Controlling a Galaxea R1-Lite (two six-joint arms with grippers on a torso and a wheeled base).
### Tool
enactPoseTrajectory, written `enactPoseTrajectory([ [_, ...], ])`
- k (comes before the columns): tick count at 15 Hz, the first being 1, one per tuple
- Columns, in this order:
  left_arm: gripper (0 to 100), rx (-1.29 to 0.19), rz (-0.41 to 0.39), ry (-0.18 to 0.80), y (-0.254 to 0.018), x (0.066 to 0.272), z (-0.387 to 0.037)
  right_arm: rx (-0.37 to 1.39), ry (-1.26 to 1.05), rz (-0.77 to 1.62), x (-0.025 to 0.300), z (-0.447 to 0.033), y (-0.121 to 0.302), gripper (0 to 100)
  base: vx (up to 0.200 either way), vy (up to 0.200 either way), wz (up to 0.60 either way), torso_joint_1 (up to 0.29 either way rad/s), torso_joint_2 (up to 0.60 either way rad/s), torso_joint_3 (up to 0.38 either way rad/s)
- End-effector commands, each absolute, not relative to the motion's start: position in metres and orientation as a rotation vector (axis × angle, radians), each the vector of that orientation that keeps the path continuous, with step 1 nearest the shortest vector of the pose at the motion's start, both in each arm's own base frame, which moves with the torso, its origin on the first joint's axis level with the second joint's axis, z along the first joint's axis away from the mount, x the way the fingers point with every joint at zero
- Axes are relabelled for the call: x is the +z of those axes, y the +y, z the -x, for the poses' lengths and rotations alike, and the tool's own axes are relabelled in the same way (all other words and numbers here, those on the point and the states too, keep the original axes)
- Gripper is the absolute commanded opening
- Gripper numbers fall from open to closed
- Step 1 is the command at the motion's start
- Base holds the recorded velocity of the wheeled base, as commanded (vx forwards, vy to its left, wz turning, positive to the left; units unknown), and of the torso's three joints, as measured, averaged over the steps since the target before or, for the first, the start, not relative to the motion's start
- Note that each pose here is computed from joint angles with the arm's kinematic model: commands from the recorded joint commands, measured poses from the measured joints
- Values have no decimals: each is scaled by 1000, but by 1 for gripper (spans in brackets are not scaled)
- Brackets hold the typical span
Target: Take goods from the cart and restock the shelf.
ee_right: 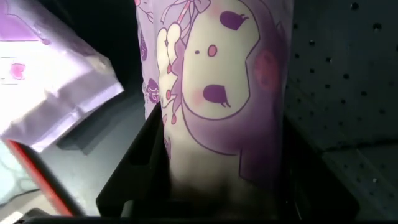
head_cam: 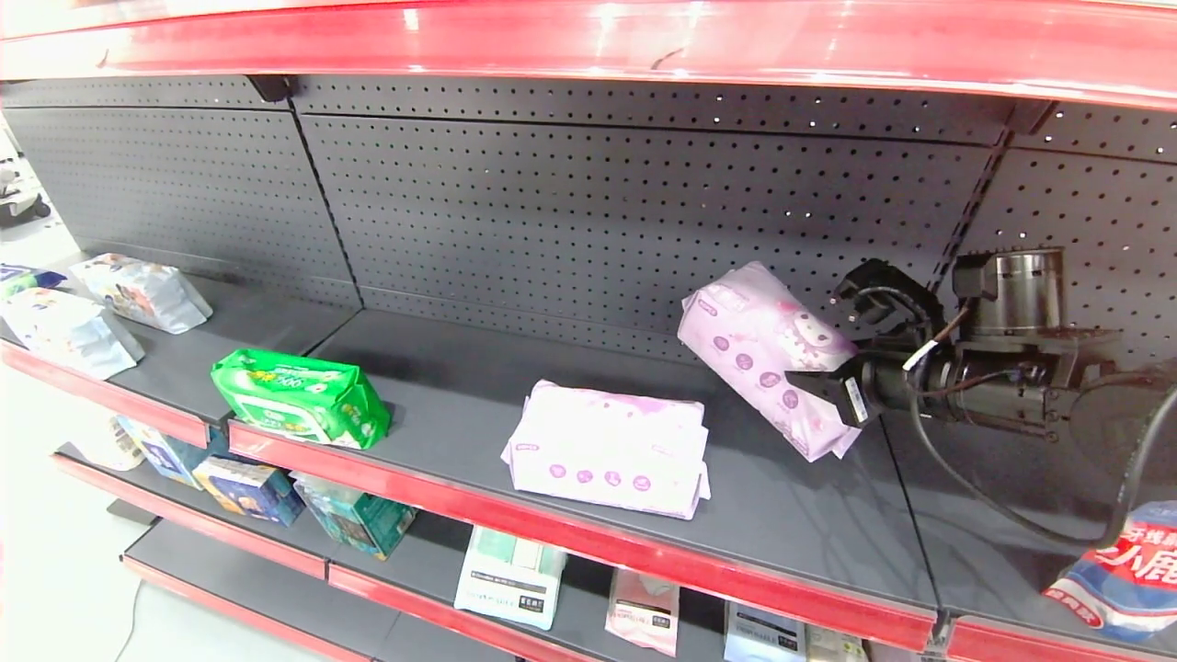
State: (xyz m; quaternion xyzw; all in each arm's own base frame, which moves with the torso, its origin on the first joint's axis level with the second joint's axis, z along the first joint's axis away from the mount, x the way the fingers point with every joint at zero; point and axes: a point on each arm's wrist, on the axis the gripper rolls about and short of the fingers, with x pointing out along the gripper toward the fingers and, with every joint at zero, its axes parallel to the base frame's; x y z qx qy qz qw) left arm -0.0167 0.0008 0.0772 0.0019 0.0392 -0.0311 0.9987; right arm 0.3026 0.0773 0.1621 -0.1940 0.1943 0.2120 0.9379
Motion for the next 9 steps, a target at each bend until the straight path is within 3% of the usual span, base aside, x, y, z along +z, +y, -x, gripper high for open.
enactPoseTrajectory([
  [1,100,-63,-4,80,1,77,17,464,385,416,160,-316,80,0,0,0,0,0,0,0],
  [9,100,-63,-4,80,1,77,17,592,342,487,155,-326,85,0,0,0,0,0,0,0],
])
